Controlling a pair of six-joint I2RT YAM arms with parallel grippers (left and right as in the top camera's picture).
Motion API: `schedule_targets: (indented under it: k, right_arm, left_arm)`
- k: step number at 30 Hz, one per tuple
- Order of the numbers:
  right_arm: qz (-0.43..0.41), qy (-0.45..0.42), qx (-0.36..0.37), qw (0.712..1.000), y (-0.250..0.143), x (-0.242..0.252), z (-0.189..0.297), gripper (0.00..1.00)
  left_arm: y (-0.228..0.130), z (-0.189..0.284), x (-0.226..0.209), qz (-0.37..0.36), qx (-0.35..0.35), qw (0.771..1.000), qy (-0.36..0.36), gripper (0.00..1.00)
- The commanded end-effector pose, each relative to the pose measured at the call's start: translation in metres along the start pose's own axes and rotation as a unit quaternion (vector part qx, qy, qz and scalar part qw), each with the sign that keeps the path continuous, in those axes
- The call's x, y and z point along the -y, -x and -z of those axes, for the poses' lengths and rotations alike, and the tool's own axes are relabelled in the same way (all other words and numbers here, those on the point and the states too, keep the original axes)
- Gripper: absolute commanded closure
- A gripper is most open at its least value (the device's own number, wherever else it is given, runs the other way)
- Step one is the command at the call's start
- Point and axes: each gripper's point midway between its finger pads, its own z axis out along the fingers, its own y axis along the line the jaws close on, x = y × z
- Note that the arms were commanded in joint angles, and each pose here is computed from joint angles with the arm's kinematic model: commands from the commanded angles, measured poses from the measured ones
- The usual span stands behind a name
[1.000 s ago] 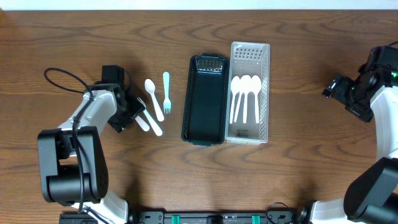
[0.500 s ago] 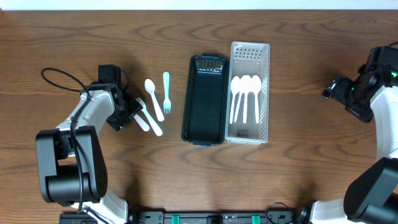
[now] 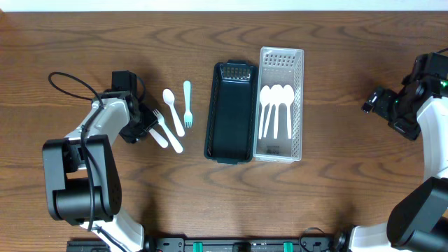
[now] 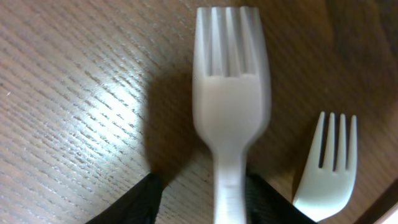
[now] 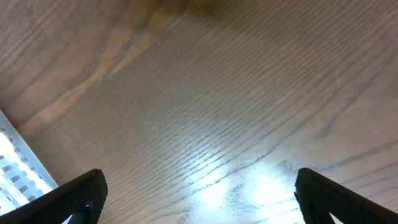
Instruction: Pack container
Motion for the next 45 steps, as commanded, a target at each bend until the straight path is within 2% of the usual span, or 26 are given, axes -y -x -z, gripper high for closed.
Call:
schedule_targets:
  k: [1, 7, 11, 17, 20, 25, 28, 31, 35, 38, 43, 45]
  right_arm:
    - [0.0, 0.0, -0.005, 1.0, -0.001, 0.001, -0.001, 0.01]
    - [0.0, 0.0, -0.006, 1.0, -0.002, 0.001, -0.001, 0.01]
    - [0.0, 0.0, -0.007, 1.0, -0.002, 0.001, -0.001, 0.01]
    - [0.0, 0.0, -0.006, 1.0, -0.002, 0.001, -0.001, 0.01]
    - [0.0, 0.0, -0.006, 1.0, -0.002, 0.001, -0.001, 0.01]
    - [0.0, 0.0, -0.006, 1.0, -0.002, 0.001, -0.001, 0.01]
    - [0.0, 0.0, -0.006, 1.0, -0.002, 0.001, -0.001, 0.01]
    - [0.0, 0.0, -0.007, 1.0, -0.002, 0.001, -0.001, 0.01]
    - [0.0, -0.001, -0.008, 1.0, -0.003, 0.002, -0.001, 0.01]
    - [-0.001, -0.001, -0.008, 1.0, -0.003, 0.002, -0.001, 0.01]
    - [-0.001, -0.001, -0.008, 1.0, -0.003, 0.002, -0.001, 0.01]
    - [-0.001, -0.001, -0.008, 1.0, -0.003, 0.002, -0.001, 0.01]
  left_arm:
    - [-0.01, -0.013, -0.008, -0.003, -0.025, 1.0, 0.018, 0.61]
    - [-0.021, -0.01, -0.01, -0.02, -0.051, 0.998, 0.017, 0.89]
    - [-0.023, 0.008, 0.001, -0.046, -0.065, 0.997, -0.01, 0.94]
    - [-0.013, 0.058, 0.011, -0.083, -0.034, 0.995, -0.034, 0.94]
    - [-0.014, 0.099, 0.033, -0.128, -0.014, 0.988, -0.084, 0.94]
    - [-0.042, 0.162, 0.077, -0.219, 0.038, 0.962, -0.156, 0.94]
    - [-0.067, 0.178, 0.093, -0.28, 0.066, 0.945, -0.153, 0.94]
    - [-0.075, 0.179, 0.096, -0.29, 0.083, 0.945, -0.13, 0.94]
    - [-0.066, 0.168, 0.089, -0.287, 0.098, 0.949, -0.087, 0.78]
    - [-0.059, 0.154, 0.077, -0.323, 0.092, 0.941, -0.05, 0.78]
    - [-0.051, 0.107, 0.059, -0.327, 0.039, 0.944, 0.009, 0.76]
    - [-0.052, 0.086, 0.057, -0.329, 0.014, 0.944, 0.027, 0.73]
